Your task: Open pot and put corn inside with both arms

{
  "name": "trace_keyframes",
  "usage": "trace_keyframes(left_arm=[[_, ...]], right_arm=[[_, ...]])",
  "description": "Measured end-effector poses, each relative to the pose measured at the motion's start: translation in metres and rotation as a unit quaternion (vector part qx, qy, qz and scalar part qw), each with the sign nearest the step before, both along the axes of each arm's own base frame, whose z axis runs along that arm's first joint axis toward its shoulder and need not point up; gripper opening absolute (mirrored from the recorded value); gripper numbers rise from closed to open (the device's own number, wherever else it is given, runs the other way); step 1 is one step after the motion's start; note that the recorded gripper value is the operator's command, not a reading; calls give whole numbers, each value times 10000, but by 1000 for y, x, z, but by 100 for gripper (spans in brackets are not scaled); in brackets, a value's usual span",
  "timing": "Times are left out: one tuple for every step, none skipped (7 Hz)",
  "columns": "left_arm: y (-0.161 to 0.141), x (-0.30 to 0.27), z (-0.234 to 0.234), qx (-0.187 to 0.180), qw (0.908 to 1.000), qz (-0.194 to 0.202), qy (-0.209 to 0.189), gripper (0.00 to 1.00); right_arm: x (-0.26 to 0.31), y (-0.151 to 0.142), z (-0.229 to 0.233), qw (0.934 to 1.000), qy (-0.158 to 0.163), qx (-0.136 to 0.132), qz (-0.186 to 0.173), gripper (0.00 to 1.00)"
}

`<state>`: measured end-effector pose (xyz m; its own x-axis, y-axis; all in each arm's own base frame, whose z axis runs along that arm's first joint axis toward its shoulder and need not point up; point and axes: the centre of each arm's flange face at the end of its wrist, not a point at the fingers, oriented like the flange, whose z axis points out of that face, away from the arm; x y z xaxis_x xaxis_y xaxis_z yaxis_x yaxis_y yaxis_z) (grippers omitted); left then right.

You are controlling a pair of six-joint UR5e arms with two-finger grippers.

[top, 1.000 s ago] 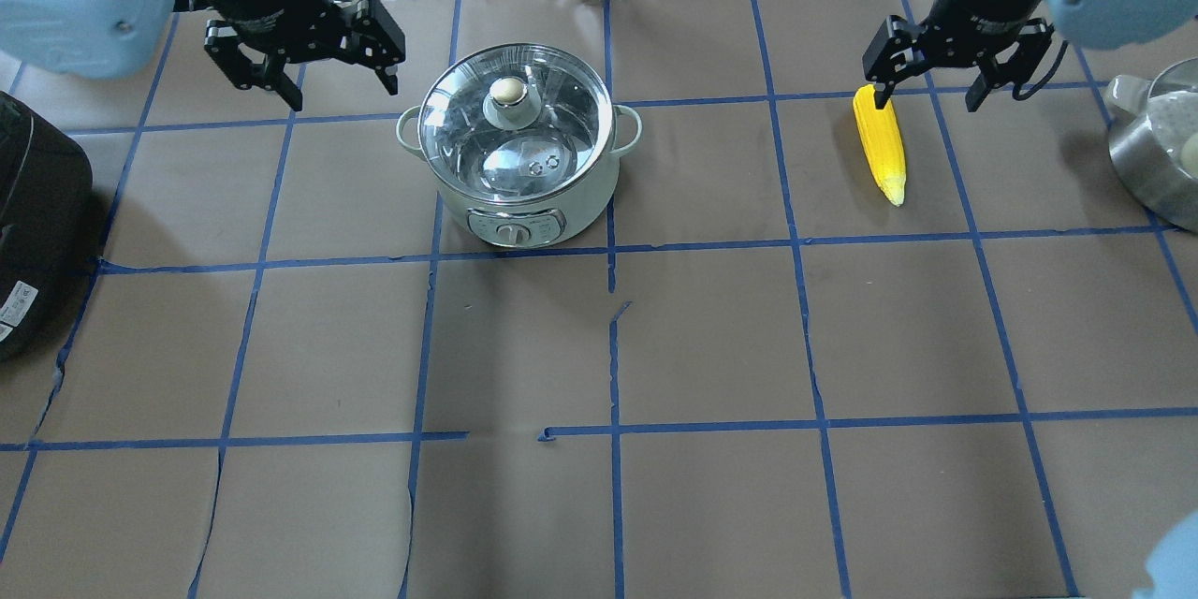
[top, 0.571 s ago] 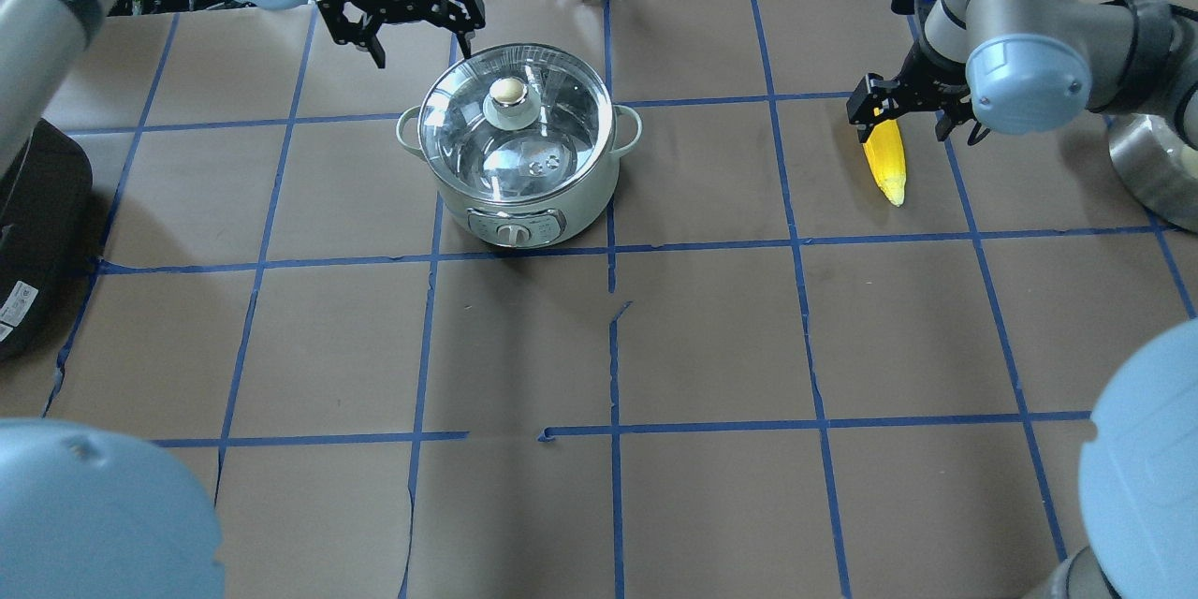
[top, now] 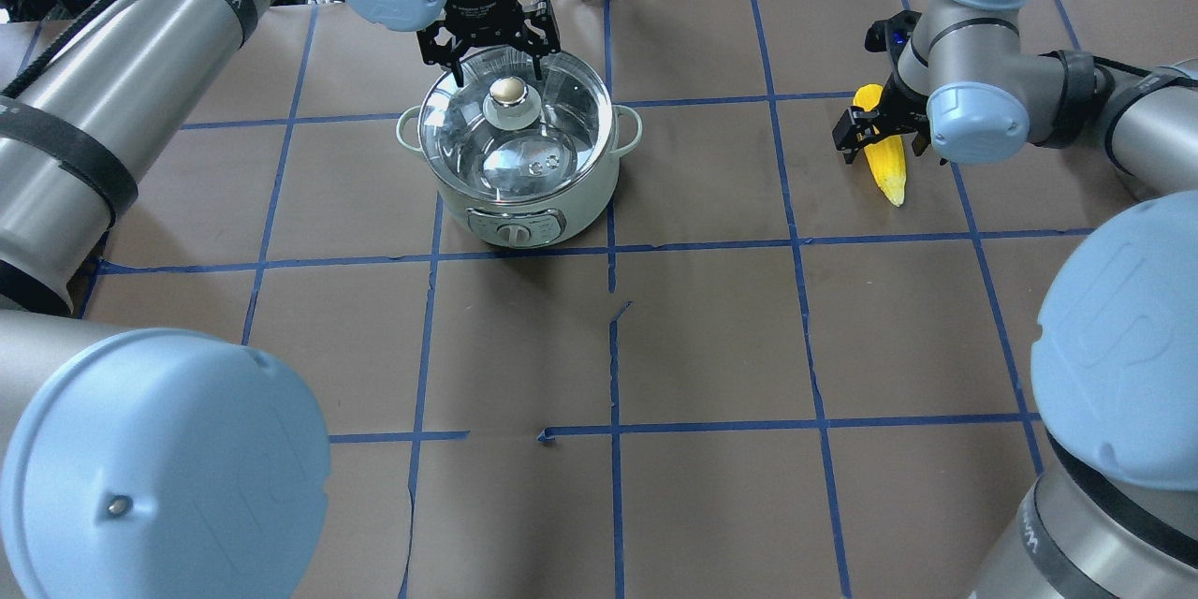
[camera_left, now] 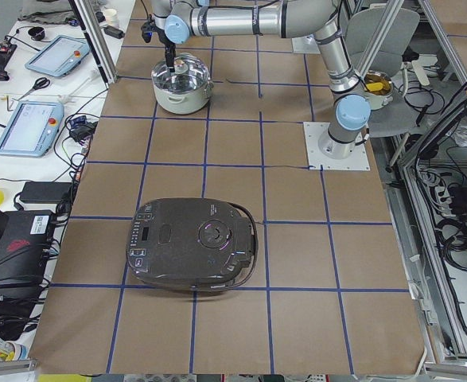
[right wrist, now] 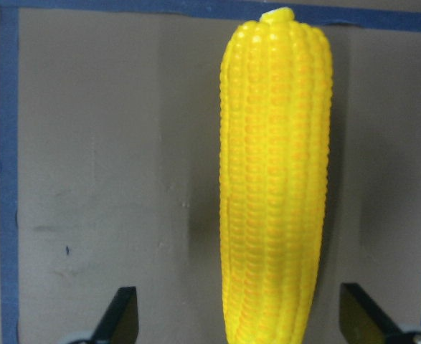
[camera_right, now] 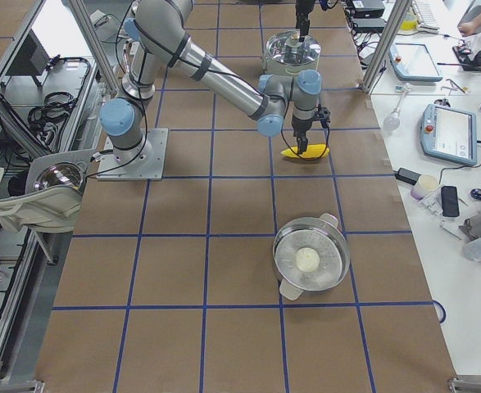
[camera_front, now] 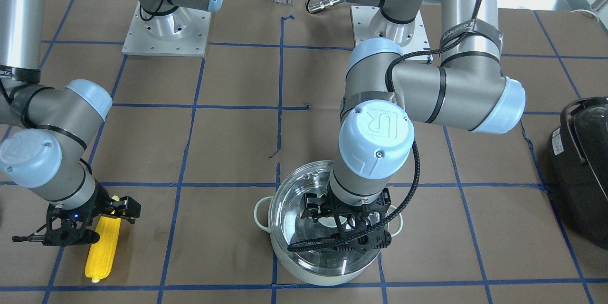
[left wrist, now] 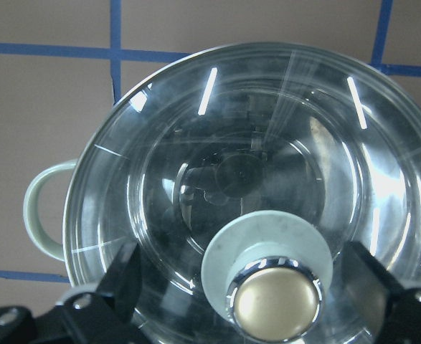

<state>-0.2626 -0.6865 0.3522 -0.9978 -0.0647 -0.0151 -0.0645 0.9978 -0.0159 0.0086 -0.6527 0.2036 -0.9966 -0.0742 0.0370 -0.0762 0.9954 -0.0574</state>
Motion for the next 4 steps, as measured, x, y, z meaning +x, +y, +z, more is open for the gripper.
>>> trace_keyframes(left_arm=[[3,-4,0,14,10000,-67,-5,63],[7,-7,-1,40,9999,-117,-12,63],[9,-8,-2,70,9999,-136,-18,45],[10,-7,-3,79,9999,-140,-28,16]], right_arm=[[-2,-6,-11,10000,5,-4,51,65],[-3,-10,-17,10000,8,-18,67,13],[-3,-12,-19,10000,10,-26,74,0],[-4,-14,-18,10000,20,-39,78,0]])
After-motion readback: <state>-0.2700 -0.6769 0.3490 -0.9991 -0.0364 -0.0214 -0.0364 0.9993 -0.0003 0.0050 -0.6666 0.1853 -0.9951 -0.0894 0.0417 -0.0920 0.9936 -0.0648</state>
